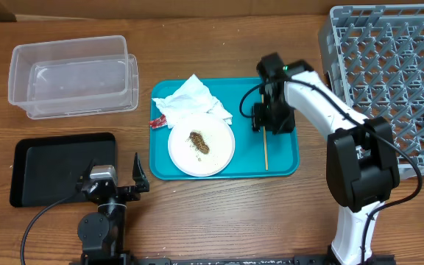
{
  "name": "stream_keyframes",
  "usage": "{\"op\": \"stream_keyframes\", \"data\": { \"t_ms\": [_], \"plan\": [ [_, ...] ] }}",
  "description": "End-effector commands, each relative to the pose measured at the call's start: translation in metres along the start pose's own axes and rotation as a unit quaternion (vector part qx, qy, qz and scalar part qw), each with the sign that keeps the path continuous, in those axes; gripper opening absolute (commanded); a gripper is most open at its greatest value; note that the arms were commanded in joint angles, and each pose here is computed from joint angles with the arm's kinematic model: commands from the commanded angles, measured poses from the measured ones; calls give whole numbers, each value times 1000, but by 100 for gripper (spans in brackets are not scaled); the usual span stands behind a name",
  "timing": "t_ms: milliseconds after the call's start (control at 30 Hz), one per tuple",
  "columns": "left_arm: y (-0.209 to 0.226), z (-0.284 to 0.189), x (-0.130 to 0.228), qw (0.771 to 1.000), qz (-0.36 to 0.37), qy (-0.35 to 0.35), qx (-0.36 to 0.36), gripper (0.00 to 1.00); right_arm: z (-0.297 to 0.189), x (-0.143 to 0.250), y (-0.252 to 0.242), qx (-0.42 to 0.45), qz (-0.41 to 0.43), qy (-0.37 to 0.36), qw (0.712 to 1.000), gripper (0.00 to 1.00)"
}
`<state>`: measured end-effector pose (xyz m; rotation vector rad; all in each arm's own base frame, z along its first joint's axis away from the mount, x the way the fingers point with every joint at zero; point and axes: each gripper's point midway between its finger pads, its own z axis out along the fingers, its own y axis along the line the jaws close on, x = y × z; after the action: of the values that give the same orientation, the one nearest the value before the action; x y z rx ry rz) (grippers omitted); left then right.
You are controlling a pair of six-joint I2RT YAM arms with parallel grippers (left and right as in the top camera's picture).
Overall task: Sort waste into correct bins and load items into the dishwasher
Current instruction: 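Grasp the second wooden chopstick with the right gripper, then carry the chopstick right into the rack and open the gripper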
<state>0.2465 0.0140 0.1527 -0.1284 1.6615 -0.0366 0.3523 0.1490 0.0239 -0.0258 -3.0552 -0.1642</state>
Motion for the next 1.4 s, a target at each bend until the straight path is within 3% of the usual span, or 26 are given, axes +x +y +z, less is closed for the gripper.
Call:
{"op": "stream_keyframes", "data": {
  "t_ms": [0, 233, 400, 567, 700, 900, 1033, 1233, 1367],
  "plan": [
    [-2, 0, 2, 1000, 8, 3, 4, 100, 15, 4, -15, 32, 37, -9, 999, 53],
    [-2, 0, 2, 1000, 8, 3, 4, 100, 36, 6, -24, 47, 52, -24, 997, 38],
    [-2, 0, 2, 1000, 8, 3, 4, 100, 27, 7, -13, 28, 52, -13, 998, 4],
    [-2, 0, 2, 1000, 8, 3, 4, 100, -24, -15, -16, 34, 59, -31, 997, 4],
    [-2, 0, 2, 1000, 8, 3, 4, 100, -126, -66, -59, 70, 76, -131, 986, 4],
    [-2, 0, 2, 1000, 8, 3, 4, 100, -224, -130, -131, 88, -4, -284, 955, 4],
    [-2, 0, 2, 1000, 8, 3, 4, 100, -231, -145, -172, 83, 1, -313, 946, 4],
    [-2, 0, 2, 1000, 8, 3, 4, 100, -215, -154, -200, 57, -94, -319, 941, 4],
    [-2, 0, 2, 1000, 8, 3, 4, 100, -199, -159, -217, 39, -83, -327, 941, 4]
  ]
}}
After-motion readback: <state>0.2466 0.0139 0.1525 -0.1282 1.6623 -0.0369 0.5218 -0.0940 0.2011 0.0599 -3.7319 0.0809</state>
